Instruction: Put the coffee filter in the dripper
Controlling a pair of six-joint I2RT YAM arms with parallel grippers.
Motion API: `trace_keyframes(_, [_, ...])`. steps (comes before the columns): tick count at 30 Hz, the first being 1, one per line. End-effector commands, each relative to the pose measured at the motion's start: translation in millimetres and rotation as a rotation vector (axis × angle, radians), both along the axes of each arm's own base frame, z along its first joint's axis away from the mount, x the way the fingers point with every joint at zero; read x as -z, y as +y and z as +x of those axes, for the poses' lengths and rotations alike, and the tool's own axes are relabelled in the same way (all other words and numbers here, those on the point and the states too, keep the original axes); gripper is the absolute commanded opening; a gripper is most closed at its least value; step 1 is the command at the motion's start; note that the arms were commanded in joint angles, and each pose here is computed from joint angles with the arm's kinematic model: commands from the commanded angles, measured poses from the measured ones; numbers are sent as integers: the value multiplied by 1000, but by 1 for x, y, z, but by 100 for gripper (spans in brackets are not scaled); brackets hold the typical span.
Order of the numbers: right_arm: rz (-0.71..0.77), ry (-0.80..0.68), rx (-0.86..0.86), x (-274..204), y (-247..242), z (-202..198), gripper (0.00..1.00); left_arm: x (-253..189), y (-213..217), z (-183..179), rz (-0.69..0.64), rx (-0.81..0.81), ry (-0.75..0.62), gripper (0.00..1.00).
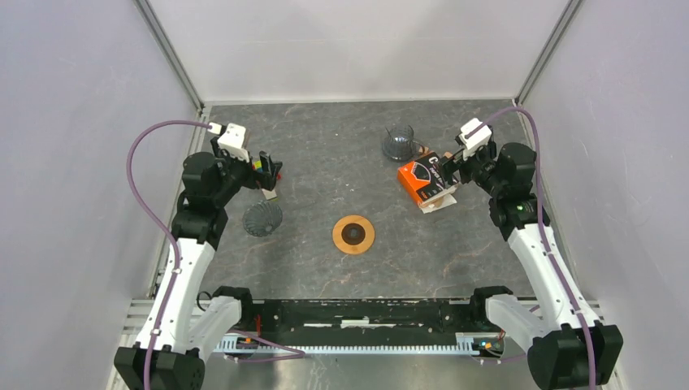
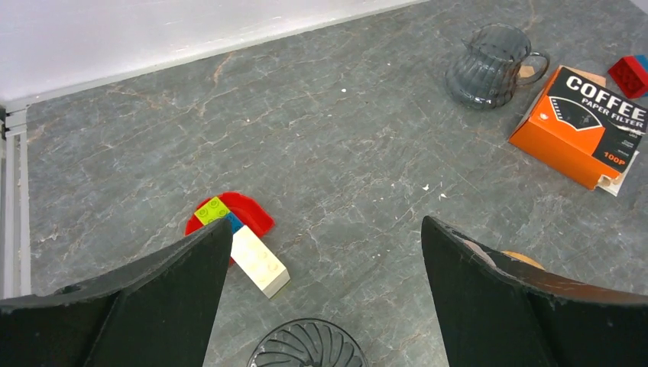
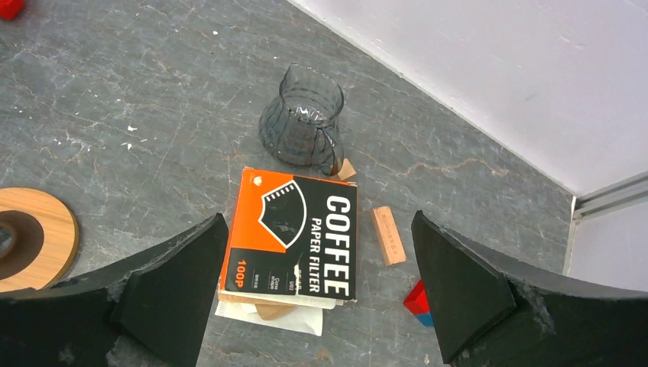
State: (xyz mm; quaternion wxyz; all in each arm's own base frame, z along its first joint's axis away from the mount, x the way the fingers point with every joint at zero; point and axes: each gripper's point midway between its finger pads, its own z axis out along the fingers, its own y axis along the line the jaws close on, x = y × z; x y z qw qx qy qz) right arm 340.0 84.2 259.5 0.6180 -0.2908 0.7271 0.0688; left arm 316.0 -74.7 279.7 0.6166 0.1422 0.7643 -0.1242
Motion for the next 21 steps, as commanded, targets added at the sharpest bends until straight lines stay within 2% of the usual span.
trace_keyframes(1, [-3, -78, -31, -23, 5, -6, 98, -2, -5, -6, 49, 59, -37, 100])
trace_keyframes(16, [-37, -60, -79, -18, 9, -12, 98, 12, -16, -13, 43, 133, 7, 100])
trace_keyframes(21, [-139, -45, -44, -2, 6, -12, 98, 14, -20, -17, 61, 176, 23, 100])
